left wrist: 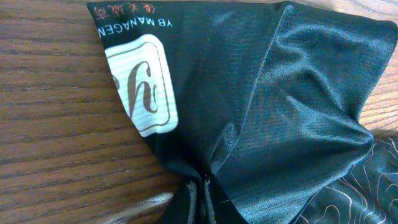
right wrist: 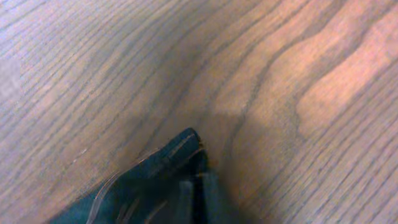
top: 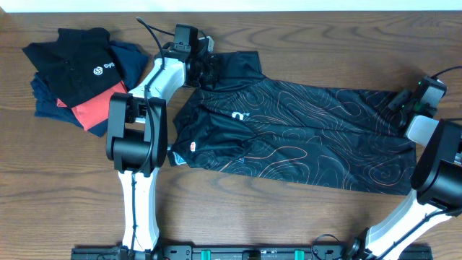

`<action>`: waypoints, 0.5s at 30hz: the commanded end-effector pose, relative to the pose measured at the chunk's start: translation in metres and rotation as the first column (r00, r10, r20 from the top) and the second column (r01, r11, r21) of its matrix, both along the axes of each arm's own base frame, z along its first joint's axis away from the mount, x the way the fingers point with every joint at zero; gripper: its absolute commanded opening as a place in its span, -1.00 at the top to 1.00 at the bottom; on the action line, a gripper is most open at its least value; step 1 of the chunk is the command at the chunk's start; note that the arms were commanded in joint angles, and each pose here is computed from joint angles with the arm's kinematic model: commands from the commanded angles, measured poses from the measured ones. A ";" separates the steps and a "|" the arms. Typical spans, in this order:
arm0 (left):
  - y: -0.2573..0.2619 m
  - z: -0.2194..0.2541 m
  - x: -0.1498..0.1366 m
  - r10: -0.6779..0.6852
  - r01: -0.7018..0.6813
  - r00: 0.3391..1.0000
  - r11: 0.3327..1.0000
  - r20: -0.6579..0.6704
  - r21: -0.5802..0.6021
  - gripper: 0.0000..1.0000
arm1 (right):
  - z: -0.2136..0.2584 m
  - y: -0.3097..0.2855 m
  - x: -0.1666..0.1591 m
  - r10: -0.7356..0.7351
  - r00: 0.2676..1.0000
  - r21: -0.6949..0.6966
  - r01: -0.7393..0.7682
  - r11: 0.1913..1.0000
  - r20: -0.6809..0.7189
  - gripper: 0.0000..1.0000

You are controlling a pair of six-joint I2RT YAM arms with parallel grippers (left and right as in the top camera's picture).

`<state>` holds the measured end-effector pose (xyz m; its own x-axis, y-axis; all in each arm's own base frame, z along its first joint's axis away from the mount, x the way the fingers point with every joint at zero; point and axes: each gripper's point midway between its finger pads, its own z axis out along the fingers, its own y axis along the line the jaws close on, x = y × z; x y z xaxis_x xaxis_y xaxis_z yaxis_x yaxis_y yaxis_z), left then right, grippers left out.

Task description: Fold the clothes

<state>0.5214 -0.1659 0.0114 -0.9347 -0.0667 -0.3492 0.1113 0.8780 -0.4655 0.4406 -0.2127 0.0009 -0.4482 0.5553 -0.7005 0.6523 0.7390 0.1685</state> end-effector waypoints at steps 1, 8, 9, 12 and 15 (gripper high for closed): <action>-0.002 0.009 -0.004 -0.003 0.002 1.000 1.000 -0.003 -0.015 0.89 | -0.016 -0.002 -0.007 -0.013 0.999 0.033 0.014 0.999 -0.032 0.98; 0.001 0.035 -0.017 -0.002 0.001 1.000 1.000 -0.025 -0.010 0.88 | 0.015 -0.016 -0.022 -0.069 0.997 0.014 0.070 0.997 -0.039 0.98; 0.001 0.040 -0.017 -0.002 0.001 1.000 1.000 -0.021 -0.011 0.88 | 0.020 -0.017 -0.023 -0.073 0.997 0.011 0.073 0.997 -0.036 0.98; 0.002 0.064 -0.024 -0.002 0.002 1.000 1.000 -0.011 -0.013 0.88 | 0.040 -0.017 -0.032 -0.081 0.996 0.013 0.081 0.997 -0.040 0.98; 0.005 0.088 -0.037 -0.002 0.002 1.000 1.000 -0.019 -0.012 0.88 | 0.054 -0.011 -0.044 -0.080 0.994 0.024 0.082 0.996 -0.068 0.96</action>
<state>0.4901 -0.1610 0.0615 -0.9545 -0.0623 -0.2917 0.0845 0.8814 -0.4648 0.4011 -0.2189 0.0261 -0.4867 0.6128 -0.6225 0.7047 0.6966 0.1347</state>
